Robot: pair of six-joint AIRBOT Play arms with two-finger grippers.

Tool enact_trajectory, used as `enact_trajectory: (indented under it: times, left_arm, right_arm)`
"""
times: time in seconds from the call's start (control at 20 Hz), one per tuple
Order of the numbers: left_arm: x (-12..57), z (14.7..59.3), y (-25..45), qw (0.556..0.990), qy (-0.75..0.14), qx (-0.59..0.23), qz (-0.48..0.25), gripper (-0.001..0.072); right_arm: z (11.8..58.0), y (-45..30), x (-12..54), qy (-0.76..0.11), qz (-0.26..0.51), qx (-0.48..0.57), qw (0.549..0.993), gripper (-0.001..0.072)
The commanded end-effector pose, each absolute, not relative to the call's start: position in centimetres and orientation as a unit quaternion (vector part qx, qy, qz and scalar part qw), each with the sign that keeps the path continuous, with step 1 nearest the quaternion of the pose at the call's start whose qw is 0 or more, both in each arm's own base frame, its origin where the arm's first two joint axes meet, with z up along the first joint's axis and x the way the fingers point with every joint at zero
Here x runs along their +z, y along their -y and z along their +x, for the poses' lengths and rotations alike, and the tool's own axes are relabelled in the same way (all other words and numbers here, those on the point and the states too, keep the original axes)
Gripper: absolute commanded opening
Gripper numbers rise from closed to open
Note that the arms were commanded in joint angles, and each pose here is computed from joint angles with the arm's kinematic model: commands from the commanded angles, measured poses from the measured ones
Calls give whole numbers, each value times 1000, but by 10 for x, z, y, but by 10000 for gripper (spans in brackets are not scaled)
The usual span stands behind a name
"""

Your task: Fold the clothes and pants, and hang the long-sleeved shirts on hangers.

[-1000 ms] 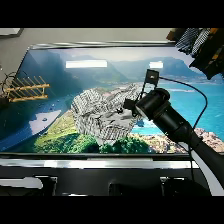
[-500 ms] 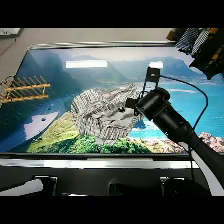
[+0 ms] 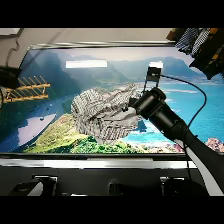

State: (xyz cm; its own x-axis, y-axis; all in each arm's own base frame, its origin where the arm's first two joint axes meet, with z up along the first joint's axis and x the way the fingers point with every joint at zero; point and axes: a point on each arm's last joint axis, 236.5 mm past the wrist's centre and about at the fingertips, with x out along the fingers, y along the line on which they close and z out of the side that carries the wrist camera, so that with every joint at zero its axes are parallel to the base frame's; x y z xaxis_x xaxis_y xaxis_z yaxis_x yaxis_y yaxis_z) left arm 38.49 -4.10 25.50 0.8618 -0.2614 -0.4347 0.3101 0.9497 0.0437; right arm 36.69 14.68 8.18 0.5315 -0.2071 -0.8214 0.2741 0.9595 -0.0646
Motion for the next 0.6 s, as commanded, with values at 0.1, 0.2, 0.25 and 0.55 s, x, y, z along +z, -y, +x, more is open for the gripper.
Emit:
enact_trajectory:
  times: [0.1, 0.2, 0.25, 0.55]
  left_arm:
    - [207, 294, 117, 937, -227, -259, 67, 20]
    - [194, 266, 132, 918, -246, -297, 87, 19]
    - [186, 250, 139, 906, -257, -321, 103, 19]
    - [167, 200, 157, 864, -283, -391, 145, 19]
  right_arm:
    - [374, -143, 67, -457, 55, -179, 870, 23]
    - [377, -141, 65, -453, 63, -190, 869, 23]
    - [377, -138, 61, -460, 78, -195, 863, 23]
    - [388, -123, 39, -522, 182, -174, 815, 23]
